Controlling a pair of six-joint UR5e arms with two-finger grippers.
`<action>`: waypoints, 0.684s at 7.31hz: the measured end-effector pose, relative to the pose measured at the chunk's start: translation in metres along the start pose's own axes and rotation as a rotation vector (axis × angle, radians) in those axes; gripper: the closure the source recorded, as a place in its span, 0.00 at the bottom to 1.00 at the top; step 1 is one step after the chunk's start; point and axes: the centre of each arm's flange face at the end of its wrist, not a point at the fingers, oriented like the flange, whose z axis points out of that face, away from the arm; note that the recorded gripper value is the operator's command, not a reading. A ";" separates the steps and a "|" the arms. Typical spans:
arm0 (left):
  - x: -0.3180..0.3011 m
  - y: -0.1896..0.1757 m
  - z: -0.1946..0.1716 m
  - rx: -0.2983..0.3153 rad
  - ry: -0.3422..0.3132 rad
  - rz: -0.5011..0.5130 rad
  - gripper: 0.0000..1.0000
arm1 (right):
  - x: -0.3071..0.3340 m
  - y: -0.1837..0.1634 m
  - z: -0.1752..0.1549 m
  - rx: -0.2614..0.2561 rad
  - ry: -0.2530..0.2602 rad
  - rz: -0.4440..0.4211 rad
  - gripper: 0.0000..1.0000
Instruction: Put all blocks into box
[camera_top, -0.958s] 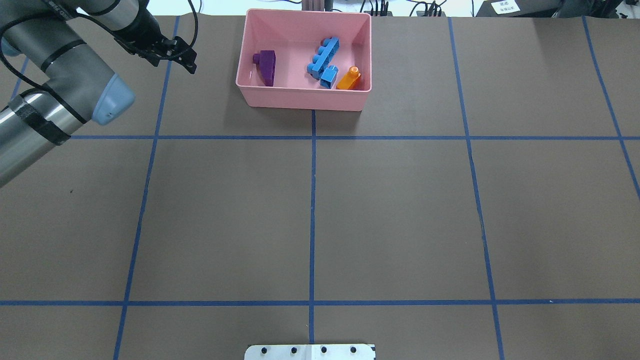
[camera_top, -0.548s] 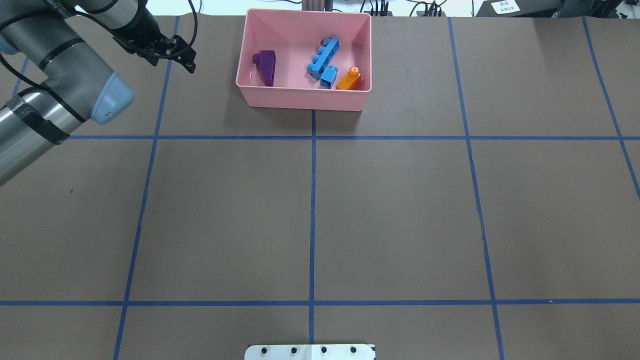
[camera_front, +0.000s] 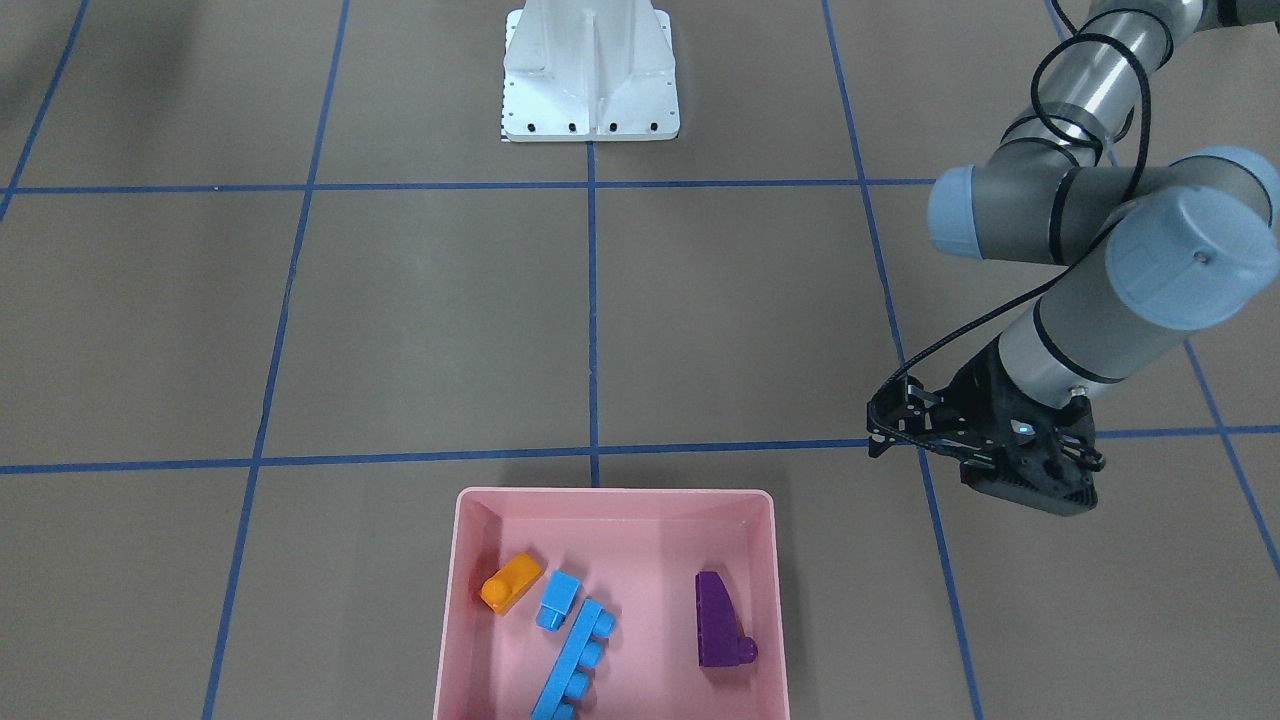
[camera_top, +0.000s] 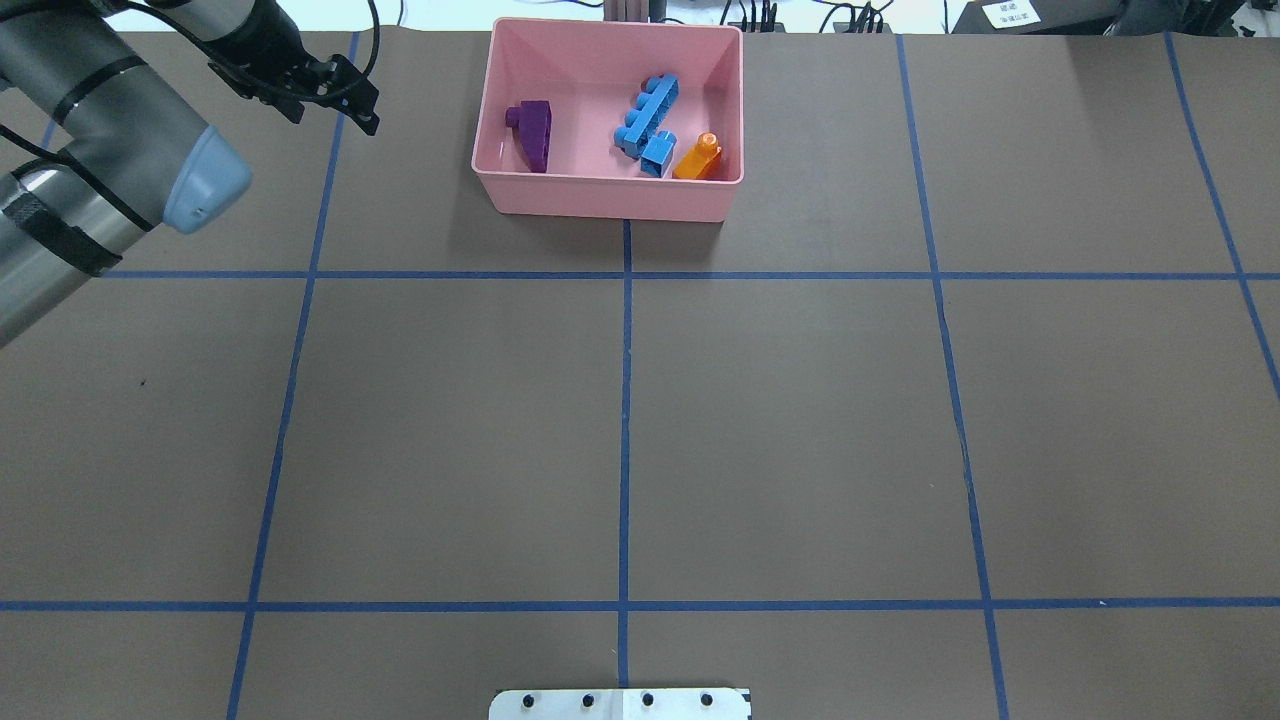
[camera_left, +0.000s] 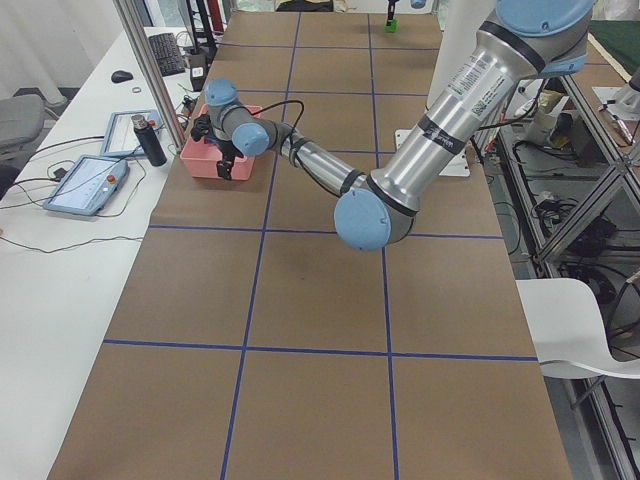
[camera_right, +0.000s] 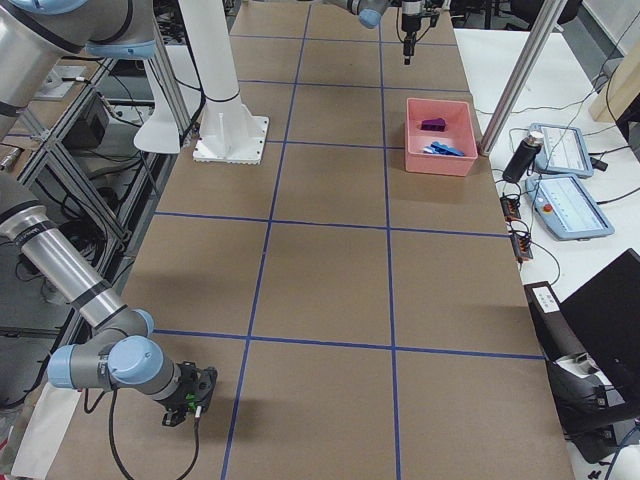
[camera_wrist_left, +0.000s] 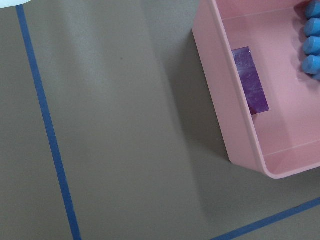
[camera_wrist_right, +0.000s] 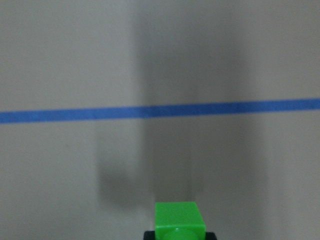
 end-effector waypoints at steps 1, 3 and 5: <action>0.001 0.003 -0.014 -0.031 -0.025 -0.011 0.00 | -0.018 -0.047 -0.011 0.011 -0.021 -0.017 1.00; -0.016 0.021 -0.039 -0.116 -0.093 0.035 0.00 | -0.062 -0.166 -0.042 0.021 -0.037 -0.025 1.00; -0.084 0.059 -0.046 -0.168 -0.134 0.076 0.00 | -0.117 -0.279 -0.088 0.033 -0.036 -0.034 1.00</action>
